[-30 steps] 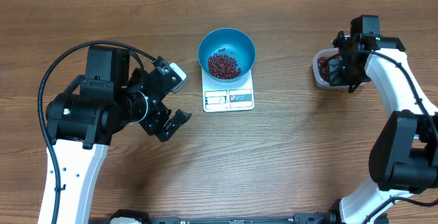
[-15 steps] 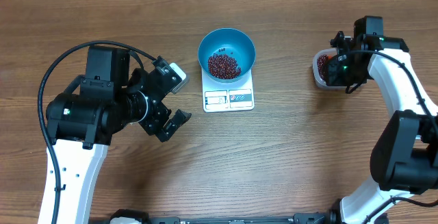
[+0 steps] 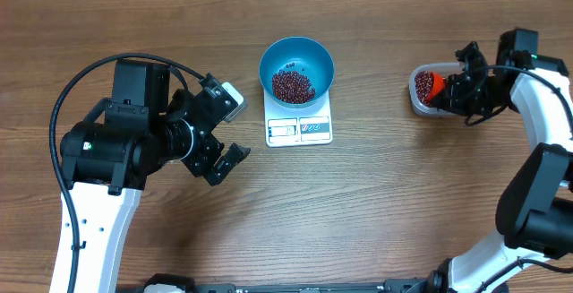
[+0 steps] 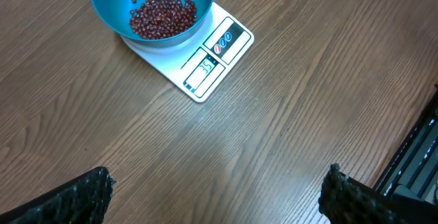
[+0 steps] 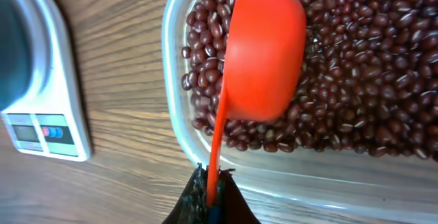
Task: Scoop item into bowl and weigh 150g on scale
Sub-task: 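Scoop more beans from the tub with the right gripper, then lift the filled scoop and move it over the blue bowl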
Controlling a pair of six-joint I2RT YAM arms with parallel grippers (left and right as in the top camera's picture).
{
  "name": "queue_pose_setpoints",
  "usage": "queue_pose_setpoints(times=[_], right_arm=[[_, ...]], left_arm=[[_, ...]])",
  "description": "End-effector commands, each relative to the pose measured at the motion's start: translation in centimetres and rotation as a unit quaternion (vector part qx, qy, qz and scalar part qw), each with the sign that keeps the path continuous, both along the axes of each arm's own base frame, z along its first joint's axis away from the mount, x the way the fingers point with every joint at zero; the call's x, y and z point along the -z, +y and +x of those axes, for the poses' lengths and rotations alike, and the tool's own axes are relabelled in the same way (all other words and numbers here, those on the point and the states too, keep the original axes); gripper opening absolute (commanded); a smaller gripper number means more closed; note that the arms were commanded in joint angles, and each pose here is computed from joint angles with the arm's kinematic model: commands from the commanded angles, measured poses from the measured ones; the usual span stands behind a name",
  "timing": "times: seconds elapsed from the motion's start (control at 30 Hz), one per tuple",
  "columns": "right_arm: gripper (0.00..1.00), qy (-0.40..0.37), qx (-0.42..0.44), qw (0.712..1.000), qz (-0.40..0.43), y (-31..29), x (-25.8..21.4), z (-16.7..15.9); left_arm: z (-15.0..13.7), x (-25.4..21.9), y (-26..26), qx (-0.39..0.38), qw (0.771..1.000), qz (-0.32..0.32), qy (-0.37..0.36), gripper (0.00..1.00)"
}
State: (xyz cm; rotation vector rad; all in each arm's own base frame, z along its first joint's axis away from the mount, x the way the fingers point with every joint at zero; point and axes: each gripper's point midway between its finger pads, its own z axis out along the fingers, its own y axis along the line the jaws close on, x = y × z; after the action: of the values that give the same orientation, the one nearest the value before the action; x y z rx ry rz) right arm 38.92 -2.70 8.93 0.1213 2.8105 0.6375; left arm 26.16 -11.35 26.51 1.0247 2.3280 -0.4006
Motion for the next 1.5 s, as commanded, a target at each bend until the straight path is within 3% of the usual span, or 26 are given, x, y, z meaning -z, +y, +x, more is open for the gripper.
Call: queue_pose_setpoints(times=[0.0, 0.67, 1.47], right_arm=[[0.04, -0.009, -0.007, 0.999, 0.051, 1.2, -0.2, -0.2], [0.03, -0.026, 0.05, 0.991, 0.121, -1.2, -0.3, -0.5], [0.04, -0.061, 0.128, 0.962, 0.234, -5.5, -3.2, -1.7]], left_arm=[[0.1, -0.6, -0.1, 0.01, 1.0, -0.003, -0.011, 1.0], [0.1, -0.6, -0.1, 0.01, 1.0, -0.003, -0.011, 1.0], [0.1, -0.6, -0.1, 0.01, 1.0, -0.003, -0.011, 1.0]])
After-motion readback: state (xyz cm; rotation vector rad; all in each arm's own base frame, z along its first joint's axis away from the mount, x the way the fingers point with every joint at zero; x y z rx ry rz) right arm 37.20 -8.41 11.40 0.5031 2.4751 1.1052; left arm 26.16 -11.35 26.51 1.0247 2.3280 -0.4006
